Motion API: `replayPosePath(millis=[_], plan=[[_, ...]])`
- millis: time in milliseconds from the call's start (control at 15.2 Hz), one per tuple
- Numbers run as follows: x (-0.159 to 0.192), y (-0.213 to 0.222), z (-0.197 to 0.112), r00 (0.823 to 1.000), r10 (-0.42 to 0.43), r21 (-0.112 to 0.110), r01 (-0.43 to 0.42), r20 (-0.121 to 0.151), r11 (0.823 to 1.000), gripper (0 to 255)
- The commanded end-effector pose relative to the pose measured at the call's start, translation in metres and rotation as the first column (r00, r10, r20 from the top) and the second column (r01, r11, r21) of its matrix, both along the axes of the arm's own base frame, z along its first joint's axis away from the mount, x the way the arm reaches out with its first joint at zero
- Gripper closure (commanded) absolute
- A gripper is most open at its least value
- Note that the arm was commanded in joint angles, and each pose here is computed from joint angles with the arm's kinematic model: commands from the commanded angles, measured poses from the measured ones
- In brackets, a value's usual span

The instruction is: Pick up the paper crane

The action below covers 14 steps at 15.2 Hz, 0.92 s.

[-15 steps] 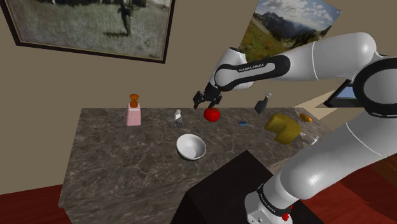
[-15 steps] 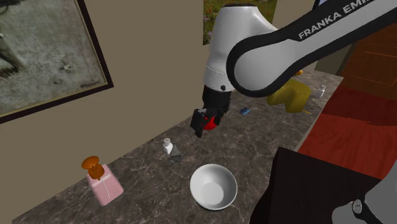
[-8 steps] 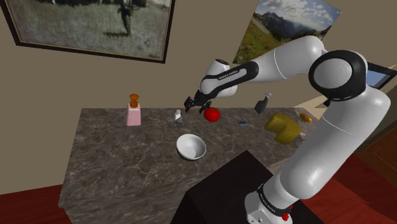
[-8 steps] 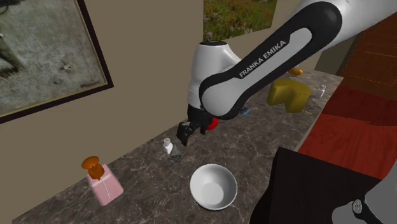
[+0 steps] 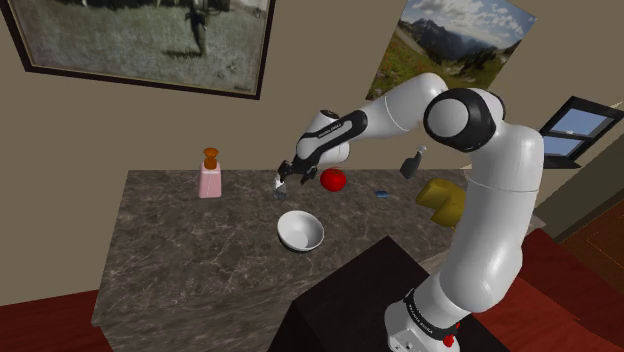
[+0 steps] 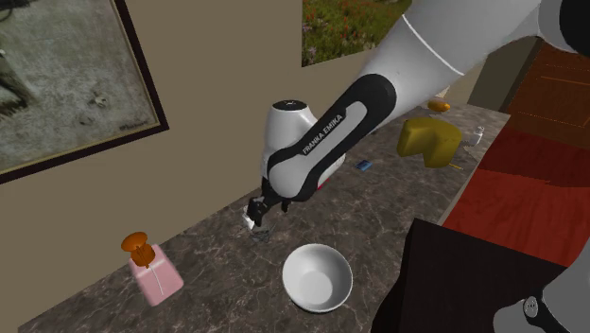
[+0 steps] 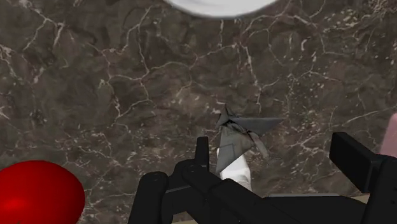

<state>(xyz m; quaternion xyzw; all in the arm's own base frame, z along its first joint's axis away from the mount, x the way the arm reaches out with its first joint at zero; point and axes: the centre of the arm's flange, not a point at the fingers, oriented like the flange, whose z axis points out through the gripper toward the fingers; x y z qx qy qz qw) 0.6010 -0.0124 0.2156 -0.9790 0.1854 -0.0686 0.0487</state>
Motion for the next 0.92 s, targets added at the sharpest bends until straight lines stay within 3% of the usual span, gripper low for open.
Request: replayPosePath(millis=[0, 330, 858], plan=[[0.016, 0.0, -0.02, 1.0, -0.013, 0.002, 0.013, 0.002, 1.0, 0], [0.054, -0.009, -0.072, 0.999, -0.046, 0.009, 0.046, 0.005, 0.999, 0], [0.057, -0.01, -0.116, 0.999, -0.049, 0.009, 0.049, 0.005, 0.999, 0]])
